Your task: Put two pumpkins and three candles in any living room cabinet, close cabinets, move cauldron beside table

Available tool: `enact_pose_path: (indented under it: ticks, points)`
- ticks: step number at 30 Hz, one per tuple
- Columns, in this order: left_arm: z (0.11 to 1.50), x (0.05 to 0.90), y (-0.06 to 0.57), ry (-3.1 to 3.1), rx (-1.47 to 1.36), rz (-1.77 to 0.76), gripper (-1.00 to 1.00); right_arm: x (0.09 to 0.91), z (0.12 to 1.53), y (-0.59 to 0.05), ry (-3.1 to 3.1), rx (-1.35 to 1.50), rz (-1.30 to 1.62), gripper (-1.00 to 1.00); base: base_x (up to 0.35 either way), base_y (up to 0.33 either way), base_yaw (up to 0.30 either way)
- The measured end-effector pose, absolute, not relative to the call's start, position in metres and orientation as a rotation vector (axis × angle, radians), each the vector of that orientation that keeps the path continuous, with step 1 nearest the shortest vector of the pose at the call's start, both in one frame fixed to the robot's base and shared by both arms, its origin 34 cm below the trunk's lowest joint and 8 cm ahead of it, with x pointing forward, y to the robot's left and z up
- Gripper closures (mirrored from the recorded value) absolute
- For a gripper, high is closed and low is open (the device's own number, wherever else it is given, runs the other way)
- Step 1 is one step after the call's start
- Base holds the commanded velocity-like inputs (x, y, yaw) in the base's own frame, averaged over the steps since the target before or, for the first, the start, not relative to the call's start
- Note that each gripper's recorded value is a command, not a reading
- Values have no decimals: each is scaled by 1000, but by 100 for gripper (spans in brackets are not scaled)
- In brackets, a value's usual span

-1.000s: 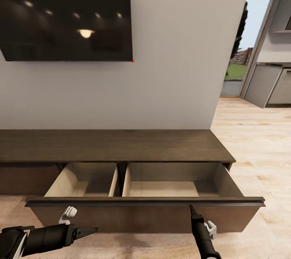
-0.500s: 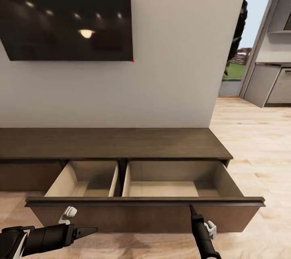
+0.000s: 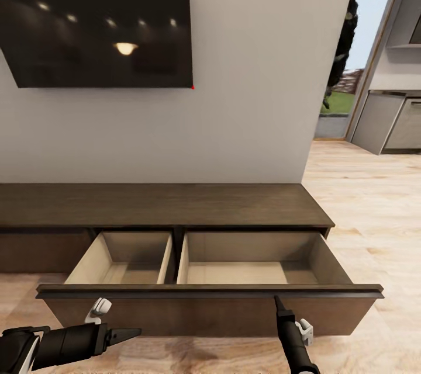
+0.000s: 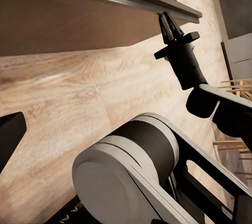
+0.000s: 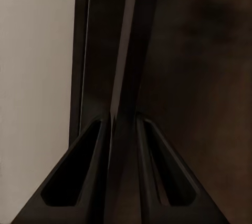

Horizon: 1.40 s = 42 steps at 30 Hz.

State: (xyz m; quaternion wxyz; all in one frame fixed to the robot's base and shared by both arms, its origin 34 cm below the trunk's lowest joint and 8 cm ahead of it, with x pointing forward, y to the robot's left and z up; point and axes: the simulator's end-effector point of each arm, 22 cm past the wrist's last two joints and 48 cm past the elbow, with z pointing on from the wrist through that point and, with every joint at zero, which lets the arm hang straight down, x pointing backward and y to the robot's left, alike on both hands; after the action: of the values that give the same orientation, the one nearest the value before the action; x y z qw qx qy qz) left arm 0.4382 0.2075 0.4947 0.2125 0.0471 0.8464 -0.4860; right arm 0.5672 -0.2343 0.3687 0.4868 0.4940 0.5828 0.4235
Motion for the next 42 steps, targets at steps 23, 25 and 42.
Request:
enact_pose_path:
  ticks: [23,25,42]
  points:
    - [495,438,207,2350,131,-1350,-100,569,373,-233,1410,1188,1042,-100,-43,0,0]
    - [495,438,207,2350,131,-1349,-100,569,373,-233,1410,1188,1042,-100,-110,0,0]
    - [492,438,209,2360,130,-1336,-100,565,358,-214,1494,1241,1107,-100,-230,0,0]
